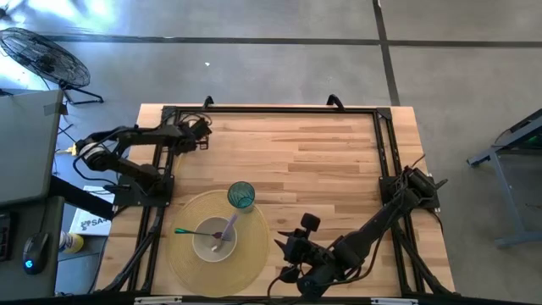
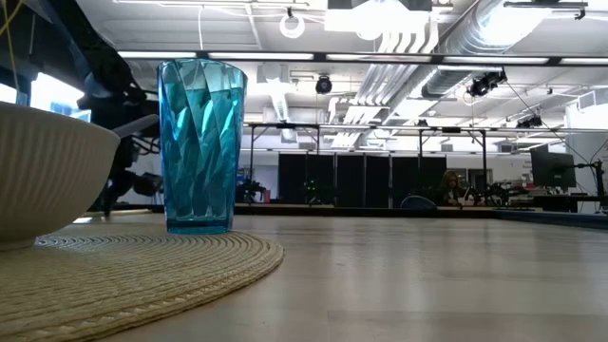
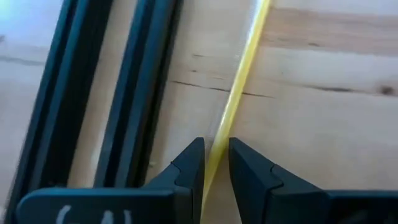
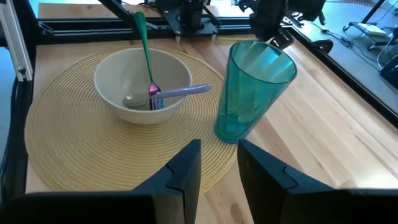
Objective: Pick & Place Utensil
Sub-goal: Put the yellow straw into the blue cup
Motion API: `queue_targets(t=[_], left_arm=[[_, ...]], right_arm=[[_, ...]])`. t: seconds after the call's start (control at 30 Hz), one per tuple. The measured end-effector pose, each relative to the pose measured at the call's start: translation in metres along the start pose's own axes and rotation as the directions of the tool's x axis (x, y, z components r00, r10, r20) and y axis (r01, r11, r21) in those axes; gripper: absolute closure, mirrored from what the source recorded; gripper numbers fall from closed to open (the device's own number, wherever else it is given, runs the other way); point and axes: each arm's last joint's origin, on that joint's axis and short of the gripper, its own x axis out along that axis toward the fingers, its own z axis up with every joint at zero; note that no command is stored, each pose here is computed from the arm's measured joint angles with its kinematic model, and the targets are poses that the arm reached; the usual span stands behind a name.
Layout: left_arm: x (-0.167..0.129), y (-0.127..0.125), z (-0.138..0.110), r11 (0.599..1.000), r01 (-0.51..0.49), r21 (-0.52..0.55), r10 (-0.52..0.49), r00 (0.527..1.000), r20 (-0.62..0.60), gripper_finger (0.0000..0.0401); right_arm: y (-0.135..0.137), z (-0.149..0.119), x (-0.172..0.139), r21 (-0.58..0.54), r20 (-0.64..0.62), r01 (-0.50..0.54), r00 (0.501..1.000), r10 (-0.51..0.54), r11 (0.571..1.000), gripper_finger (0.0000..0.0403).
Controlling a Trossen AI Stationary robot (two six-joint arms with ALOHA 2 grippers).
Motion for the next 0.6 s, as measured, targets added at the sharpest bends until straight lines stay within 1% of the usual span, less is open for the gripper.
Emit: queue_targets(t=[0.07,0.13,0.23,0.6], left_arm=[[0.004,0.005,-0.007,0.998,-0.022,-0.055,0.023,1.0,0.007,0.0334],[0.006,0.009,-0.012,0.996,-0.03,-0.079,0.032,0.999,0.019,0.0334],[0.007,0.01,-0.016,0.999,-0.003,-0.037,0.005,0.999,0.036,0.0334],[0.003,0.013,-0.016,0.998,0.039,-0.046,-0.038,0.999,0.022,0.0334]], right_arm=[[0.001,-0.001,-0.001,0.004,0.0,-0.004,1.0,0.004,1.0,0.0304],[0.002,-0.001,-0.003,0.001,0.001,-0.007,1.0,0.007,1.0,0.0304],[0.003,-0.002,-0.006,-0.004,0.01,-0.005,1.0,0.005,1.0,0.0304],[0.003,-0.003,-0.006,-0.014,0.01,-0.007,1.0,0.007,1.0,0.0304]])
